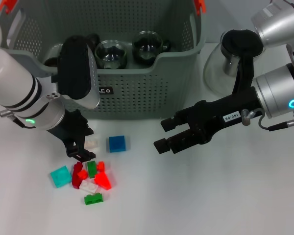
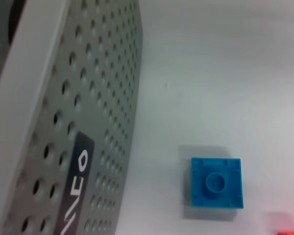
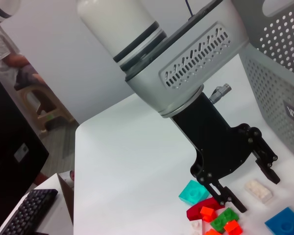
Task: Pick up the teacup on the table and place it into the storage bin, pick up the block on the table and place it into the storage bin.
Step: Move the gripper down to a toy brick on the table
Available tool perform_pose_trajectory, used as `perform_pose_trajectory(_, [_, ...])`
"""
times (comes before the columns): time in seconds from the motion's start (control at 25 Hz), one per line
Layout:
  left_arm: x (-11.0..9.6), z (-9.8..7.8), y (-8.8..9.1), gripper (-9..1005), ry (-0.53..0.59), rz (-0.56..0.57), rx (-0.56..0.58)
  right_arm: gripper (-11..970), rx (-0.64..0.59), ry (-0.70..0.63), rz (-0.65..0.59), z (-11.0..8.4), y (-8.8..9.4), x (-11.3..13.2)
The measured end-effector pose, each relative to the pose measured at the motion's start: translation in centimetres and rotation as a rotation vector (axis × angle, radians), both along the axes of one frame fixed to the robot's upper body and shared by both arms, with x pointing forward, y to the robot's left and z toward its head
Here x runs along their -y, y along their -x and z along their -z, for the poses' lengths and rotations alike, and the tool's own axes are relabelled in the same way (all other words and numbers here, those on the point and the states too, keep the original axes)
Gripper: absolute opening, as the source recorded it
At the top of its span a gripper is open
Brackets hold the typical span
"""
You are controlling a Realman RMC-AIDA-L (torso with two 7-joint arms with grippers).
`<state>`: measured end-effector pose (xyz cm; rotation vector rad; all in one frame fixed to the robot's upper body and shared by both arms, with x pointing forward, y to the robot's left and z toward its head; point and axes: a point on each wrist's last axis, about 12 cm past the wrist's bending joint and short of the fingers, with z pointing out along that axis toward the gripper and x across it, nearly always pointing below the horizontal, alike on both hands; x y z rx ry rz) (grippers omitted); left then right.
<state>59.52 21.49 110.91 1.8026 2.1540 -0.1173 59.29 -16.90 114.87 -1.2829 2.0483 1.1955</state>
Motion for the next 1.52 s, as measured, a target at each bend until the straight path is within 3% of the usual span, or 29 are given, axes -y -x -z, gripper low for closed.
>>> perform_pose_trajectory(0.44, [-0.18,0.08,-0.19,601,-0.022,-0.009,0.001,825,0.002,-0.001,0.001,0.01,-0.01,0.01])
perform_pose_trajectory(0.64, [-0.03,0.09,-0.19,372,-0.023,-0.005,0.000,825,0.002,-0.010,0.003,-0.06,-0.01,0.03])
perform_pose_trajectory(0.84, [0.06,0.13,-0.16,269,-0.024,-0.001,-0.003,825,0.002,-0.012,0.004,-0.06,0.00,0.07])
perform_pose_trajectory(1.52, [0.24,0.35,-0.15,284,-0.028,0.003,-0.013,824,0.000,-0.013,0.004,-0.02,0.05,0.11])
